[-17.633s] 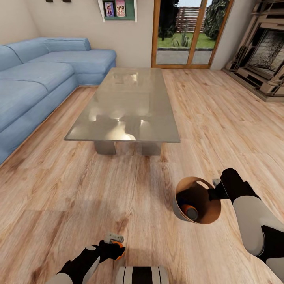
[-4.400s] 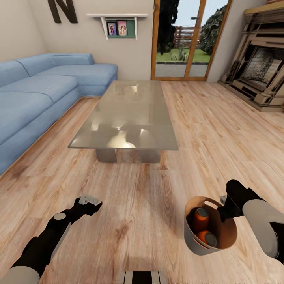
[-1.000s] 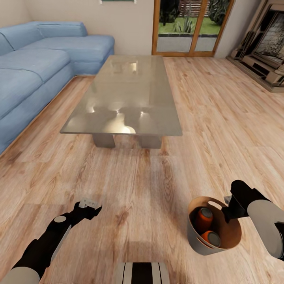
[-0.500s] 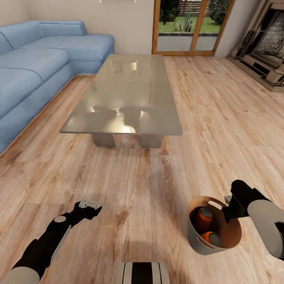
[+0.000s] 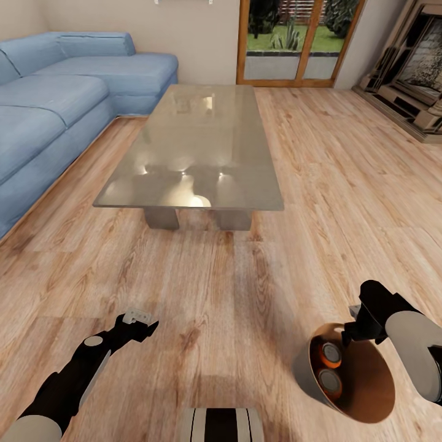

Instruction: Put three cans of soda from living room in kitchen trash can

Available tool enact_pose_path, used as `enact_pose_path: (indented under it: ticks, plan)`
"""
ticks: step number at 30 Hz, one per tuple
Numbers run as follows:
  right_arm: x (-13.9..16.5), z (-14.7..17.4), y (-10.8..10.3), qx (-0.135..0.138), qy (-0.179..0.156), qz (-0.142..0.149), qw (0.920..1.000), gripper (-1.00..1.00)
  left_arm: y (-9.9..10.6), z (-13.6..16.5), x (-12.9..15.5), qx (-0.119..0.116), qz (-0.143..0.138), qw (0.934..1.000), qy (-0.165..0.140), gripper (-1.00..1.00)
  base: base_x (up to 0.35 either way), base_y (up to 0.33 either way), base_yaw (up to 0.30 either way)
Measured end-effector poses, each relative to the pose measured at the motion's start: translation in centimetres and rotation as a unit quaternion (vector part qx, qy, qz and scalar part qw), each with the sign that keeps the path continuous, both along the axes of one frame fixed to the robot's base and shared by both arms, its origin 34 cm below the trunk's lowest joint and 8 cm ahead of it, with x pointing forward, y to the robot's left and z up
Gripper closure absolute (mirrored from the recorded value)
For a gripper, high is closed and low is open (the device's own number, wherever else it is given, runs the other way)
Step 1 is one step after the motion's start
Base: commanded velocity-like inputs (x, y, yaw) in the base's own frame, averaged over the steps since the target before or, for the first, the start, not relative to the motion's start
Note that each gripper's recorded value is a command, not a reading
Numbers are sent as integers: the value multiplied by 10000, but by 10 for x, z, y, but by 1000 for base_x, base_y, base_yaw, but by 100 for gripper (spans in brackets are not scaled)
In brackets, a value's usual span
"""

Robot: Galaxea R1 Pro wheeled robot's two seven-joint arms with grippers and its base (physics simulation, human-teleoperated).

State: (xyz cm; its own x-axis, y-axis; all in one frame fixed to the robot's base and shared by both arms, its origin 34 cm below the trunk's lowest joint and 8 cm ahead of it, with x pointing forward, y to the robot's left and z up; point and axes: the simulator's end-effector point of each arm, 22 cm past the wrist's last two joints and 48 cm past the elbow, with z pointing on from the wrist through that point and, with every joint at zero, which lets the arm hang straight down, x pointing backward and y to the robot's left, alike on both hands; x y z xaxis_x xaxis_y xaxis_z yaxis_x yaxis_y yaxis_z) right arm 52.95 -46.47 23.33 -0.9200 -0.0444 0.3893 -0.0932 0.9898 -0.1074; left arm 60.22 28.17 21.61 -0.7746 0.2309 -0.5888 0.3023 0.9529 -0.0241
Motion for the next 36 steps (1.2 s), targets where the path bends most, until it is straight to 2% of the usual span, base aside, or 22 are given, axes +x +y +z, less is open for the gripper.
enact_pose_path:
  ticks: [17, 36]
  plan:
    - [0, 0, -1, -7, 2, 3, 10000, -100, 1, 0, 0, 14, -1, 10000, -2, -100, 0, 0, 0]
    - [19, 37, 0, -2, -385, 1, 9993, -100, 2, 41, 19, 61, -12, 9994, -339, -100, 0, 0, 0]
